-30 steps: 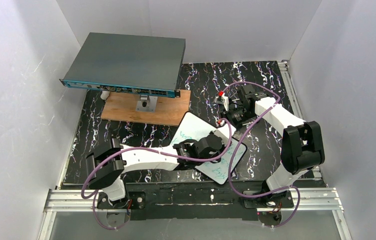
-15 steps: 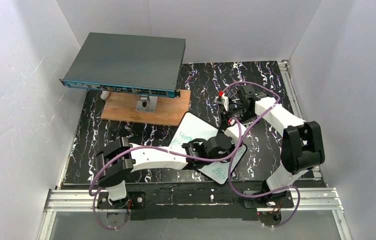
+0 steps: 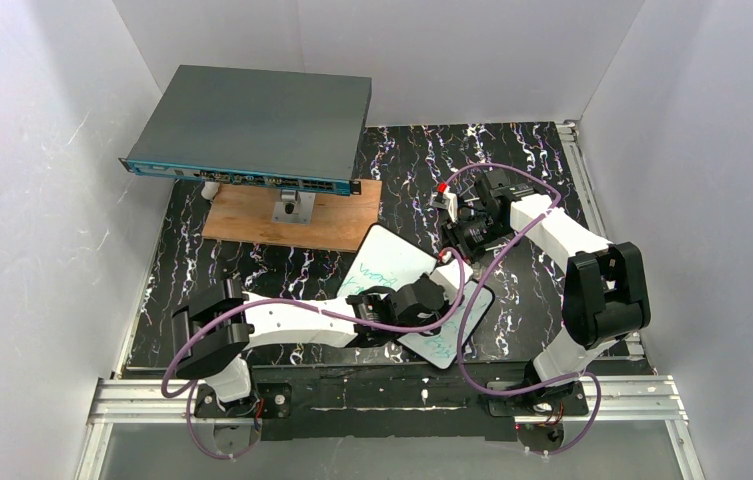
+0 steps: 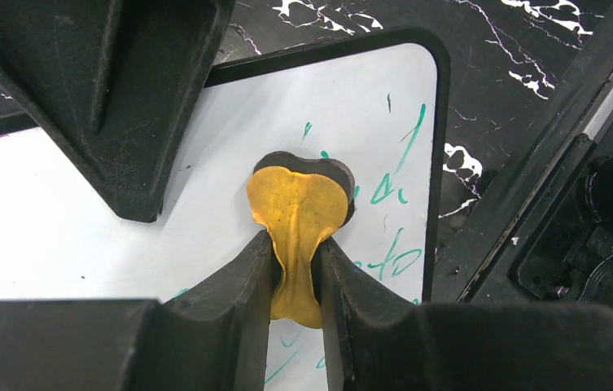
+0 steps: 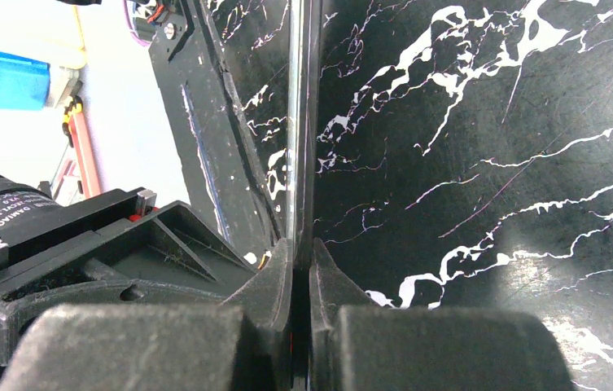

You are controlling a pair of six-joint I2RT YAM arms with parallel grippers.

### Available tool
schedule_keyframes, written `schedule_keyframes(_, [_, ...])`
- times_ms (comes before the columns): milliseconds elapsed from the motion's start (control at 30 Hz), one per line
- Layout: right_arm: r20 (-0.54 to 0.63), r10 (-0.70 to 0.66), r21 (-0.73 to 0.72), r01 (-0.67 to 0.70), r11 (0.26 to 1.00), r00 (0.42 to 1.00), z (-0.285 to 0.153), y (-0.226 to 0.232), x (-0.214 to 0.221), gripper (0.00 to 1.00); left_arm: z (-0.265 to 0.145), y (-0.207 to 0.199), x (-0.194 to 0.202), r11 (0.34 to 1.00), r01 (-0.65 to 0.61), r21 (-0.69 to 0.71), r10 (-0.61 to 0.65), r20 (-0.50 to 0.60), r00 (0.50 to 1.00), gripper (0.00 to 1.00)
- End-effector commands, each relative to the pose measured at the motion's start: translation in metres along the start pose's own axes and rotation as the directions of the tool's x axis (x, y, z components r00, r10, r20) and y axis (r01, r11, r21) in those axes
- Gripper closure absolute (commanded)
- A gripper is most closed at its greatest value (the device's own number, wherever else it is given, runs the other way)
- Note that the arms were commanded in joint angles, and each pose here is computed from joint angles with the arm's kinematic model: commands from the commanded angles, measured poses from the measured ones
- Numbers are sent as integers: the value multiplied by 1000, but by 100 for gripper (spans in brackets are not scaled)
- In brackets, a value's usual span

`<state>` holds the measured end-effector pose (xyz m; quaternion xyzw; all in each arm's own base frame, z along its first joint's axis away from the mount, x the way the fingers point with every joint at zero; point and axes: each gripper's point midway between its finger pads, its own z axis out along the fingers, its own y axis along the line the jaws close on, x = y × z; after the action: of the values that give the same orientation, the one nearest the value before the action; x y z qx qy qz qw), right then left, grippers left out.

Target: Erase the whiteboard

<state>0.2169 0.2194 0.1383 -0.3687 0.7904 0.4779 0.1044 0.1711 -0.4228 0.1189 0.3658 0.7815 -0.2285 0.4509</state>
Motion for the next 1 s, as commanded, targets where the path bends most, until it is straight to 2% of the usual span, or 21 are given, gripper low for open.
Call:
schedule_keyframes(0, [37, -85, -40, 87, 995, 996, 0, 10, -9, 99, -1, 4, -11, 999, -31, -7, 31, -3, 1000, 100])
schedule_keyframes(200, [38, -87, -39, 89, 995, 995, 0, 11, -9, 99, 15, -13, -52, 995, -89, 33, 87, 59, 994, 100])
schedule_keyframes(500, [40, -92, -41, 93, 995, 995, 0, 12, -10, 99, 24, -10, -68, 989, -142, 47, 139, 71, 988, 100])
schedule_keyframes(767, [41, -92, -41, 94, 995, 995, -1, 12, -10, 99, 14, -23, -33, 965, -192, 181, 192, 17, 981, 100])
schedule_keyframes(967, [41, -92, -43, 94, 995, 995, -1, 12, -10, 99, -2, -16, 11, 972, -130, 198, 142, -43, 989, 100])
